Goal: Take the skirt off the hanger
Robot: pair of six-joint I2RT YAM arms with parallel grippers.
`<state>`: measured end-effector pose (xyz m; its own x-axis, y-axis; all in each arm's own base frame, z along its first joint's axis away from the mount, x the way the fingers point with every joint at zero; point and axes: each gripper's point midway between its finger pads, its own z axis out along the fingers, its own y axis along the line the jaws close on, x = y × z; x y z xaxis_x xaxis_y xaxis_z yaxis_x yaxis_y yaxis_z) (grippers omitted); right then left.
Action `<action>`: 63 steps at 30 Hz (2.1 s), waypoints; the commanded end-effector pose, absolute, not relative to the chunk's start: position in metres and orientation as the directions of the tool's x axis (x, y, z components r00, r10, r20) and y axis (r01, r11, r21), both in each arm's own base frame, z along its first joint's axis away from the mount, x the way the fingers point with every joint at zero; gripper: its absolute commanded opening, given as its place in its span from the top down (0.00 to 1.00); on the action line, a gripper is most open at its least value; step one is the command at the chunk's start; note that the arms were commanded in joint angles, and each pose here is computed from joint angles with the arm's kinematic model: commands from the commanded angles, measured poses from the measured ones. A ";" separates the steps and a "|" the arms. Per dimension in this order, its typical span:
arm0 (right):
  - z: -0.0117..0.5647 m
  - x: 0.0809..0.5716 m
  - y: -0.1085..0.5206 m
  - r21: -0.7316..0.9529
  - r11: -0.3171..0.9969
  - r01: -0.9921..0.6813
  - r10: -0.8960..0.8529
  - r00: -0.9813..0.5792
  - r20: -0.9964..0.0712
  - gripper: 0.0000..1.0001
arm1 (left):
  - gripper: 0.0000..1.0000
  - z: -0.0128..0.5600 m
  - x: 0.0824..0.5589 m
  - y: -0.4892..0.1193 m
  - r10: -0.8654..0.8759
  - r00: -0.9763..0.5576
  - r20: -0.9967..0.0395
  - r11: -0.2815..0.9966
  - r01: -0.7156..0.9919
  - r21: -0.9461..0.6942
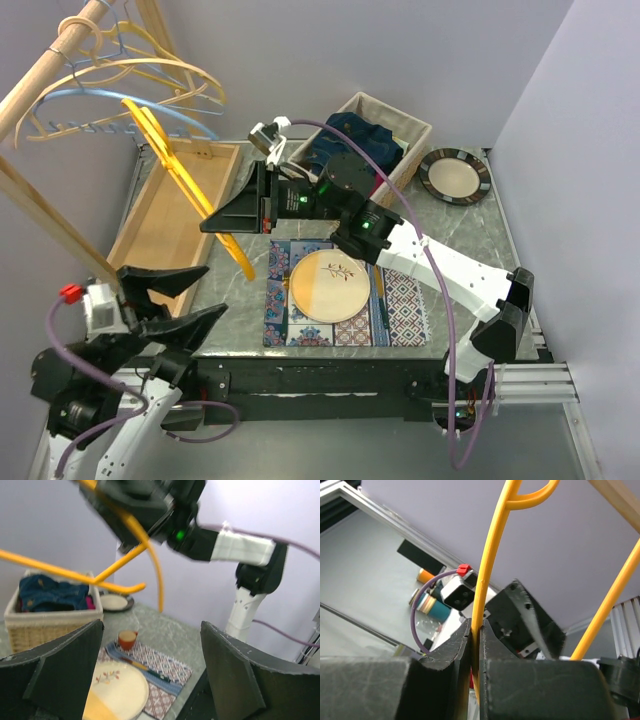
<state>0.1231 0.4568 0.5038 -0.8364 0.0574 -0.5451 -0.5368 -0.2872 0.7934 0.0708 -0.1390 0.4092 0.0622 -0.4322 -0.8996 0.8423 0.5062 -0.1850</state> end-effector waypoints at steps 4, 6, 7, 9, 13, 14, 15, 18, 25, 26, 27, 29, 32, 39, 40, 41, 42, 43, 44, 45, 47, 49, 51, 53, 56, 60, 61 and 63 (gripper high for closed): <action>0.535 0.122 0.453 0.721 -0.405 -0.562 0.114 -0.813 -0.571 1.00 | 0.23 0.460 0.068 -0.124 -0.457 0.171 -0.873 0.569 0.810 -0.140; 0.526 0.116 0.452 0.716 -0.420 -0.558 0.080 -0.808 -0.584 1.00 | 0.30 0.475 0.075 -0.112 -0.493 0.188 -0.850 0.619 0.762 -0.190; 0.525 0.114 0.451 0.704 -0.427 -0.567 0.078 -0.799 -0.596 1.00 | 0.32 0.480 0.081 -0.108 -0.511 0.187 -0.839 0.633 0.742 -0.220; 0.517 0.111 0.450 0.698 -0.421 -0.579 0.065 -0.787 -0.614 1.00 | 0.33 0.495 0.083 -0.098 -0.582 0.184 -0.792 0.631 0.717 -0.296; 0.510 0.104 0.447 0.673 -0.446 -0.590 0.044 -0.766 -0.641 1.00 | 0.27 0.514 0.090 -0.107 -0.666 0.108 -0.738 0.541 0.751 -0.379; 0.507 0.102 0.446 0.675 -0.451 -0.584 0.035 -0.767 -0.640 1.00 | 0.28 0.521 0.088 -0.107 -0.692 0.089 -0.716 0.511 0.761 -0.399; 0.507 0.099 0.445 0.666 -0.460 -0.588 0.033 -0.760 -0.649 1.00 | 0.28 0.524 0.089 -0.109 -0.700 0.077 -0.710 0.497 0.766 -0.407; 0.502 0.093 0.445 0.663 -0.457 -0.593 0.024 -0.754 -0.657 1.00 | 0.31 0.530 0.099 -0.110 -0.727 0.054 -0.684 0.477 0.757 -0.446; 0.499 0.088 0.447 0.662 -0.450 -0.599 0.019 -0.748 -0.663 1.00 | 0.32 0.522 0.120 -0.116 -0.742 -0.004 -0.670 0.462 0.722 -0.515; 0.498 0.090 0.449 0.664 -0.448 -0.598 0.019 -0.749 -0.662 1.00 | 0.35 0.518 0.123 -0.118 -0.742 -0.015 -0.670 0.456 0.721 -0.522; 0.497 0.089 0.449 0.666 -0.451 -0.594 0.016 -0.752 -0.659 1.00 | 0.37 0.519 0.124 -0.119 -0.746 -0.022 -0.665 0.448 0.722 -0.527; 0.494 0.089 0.453 0.672 -0.451 -0.588 0.006 -0.755 -0.656 1.00 | 0.43 0.516 0.129 -0.120 -0.754 -0.039 -0.656 0.439 0.713 -0.547; 0.492 0.087 0.455 0.674 -0.453 -0.584 -0.002 -0.755 -0.655 1.00 | 0.44 0.513 0.138 -0.121 -0.754 -0.070 -0.654 0.446 0.675 -0.587; 0.491 0.095 0.455 0.668 -0.416 -0.618 0.047 -0.748 -0.662 1.00 | 0.40 0.487 0.150 -0.117 -0.748 -0.147 -0.648 0.478 0.558 -0.679; 0.491 0.097 0.455 0.668 -0.408 -0.623 0.055 -0.747 -0.663 1.00 | 0.37 0.486 0.148 -0.118 -0.749 -0.158 -0.643 0.470 0.558 -0.684; 0.492 0.098 0.455 0.658 -0.398 -0.639 0.068 -0.736 -0.674 1.00 | 0.32 0.483 0.147 -0.118 -0.750 -0.166 -0.640 0.466 0.555 -0.689; 0.490 0.101 0.455 0.664 -0.381 -0.643 0.071 -0.736 -0.673 1.00 | 0.33 0.485 0.142 -0.117 -0.753 -0.162 -0.638 0.459 0.566 -0.685; 0.488 0.103 0.455 0.668 -0.370 -0.645 0.081 -0.739 -0.669 1.00 | 0.34 0.487 0.139 -0.117 -0.755 -0.163 -0.635 0.452 0.572 -0.684; 0.491 0.104 0.453 0.665 -0.369 -0.649 0.090 -0.738 -0.669 1.00 | 0.34 0.487 0.136 -0.116 -0.757 -0.162 -0.633 0.448 0.575 -0.684; 0.493 0.105 0.451 0.661 -0.373 -0.652 0.100 -0.736 -0.669 1.00 | 0.33 0.489 0.131 -0.113 -0.762 -0.154 -0.629 0.446 0.579 -0.682; 0.495 0.104 0.449 0.655 -0.376 -0.656 0.104 -0.732 -0.674 1.00 | 0.33 0.492 0.127 -0.107 -0.775 -0.141 -0.616 0.447 0.566 -0.693; 0.497 0.102 0.447 0.646 -0.387 -0.658 0.104 -0.727 -0.678 1.00 | 0.32 0.488 0.126 -0.104 -0.775 -0.145 -0.615 0.456 0.545 -0.704; 0.499 0.099 0.447 0.645 -0.399 -0.652 0.095 -0.729 -0.677 1.00 | 0.31 0.484 0.130 -0.104 -0.774 -0.155 -0.614 0.462 0.524 -0.715; 0.499 0.098 0.448 0.644 -0.405 -0.649 0.086 -0.728 -0.680 1.00 | 0.29 0.479 0.134 -0.106 -0.777 -0.169 -0.607 0.456 0.514 -0.727; 0.494 0.095 0.452 0.651 -0.405 -0.642 0.063 -0.730 -0.681 1.00 | 0.30 0.477 0.140 -0.109 -0.783 -0.179 -0.595 0.442 0.513 -0.736; 0.489 0.090 0.457 0.656 -0.411 -0.633 0.036 -0.730 -0.682 1.00 | 0.39 0.481 0.142 -0.115 -0.789 -0.189 -0.585 0.413 0.542 -0.732; 0.487 0.090 0.458 0.659 -0.408 -0.631 0.033 -0.732 -0.681 1.00 | 0.42 0.482 0.142 -0.117 -0.790 -0.191 -0.582 0.403 0.554 -0.729; 0.487 0.089 0.459 0.665 -0.408 -0.625 0.026 -0.736 -0.676 1.00 | 0.45 0.482 0.142 -0.124 -0.786 -0.223 -0.576 0.374 0.569 -0.732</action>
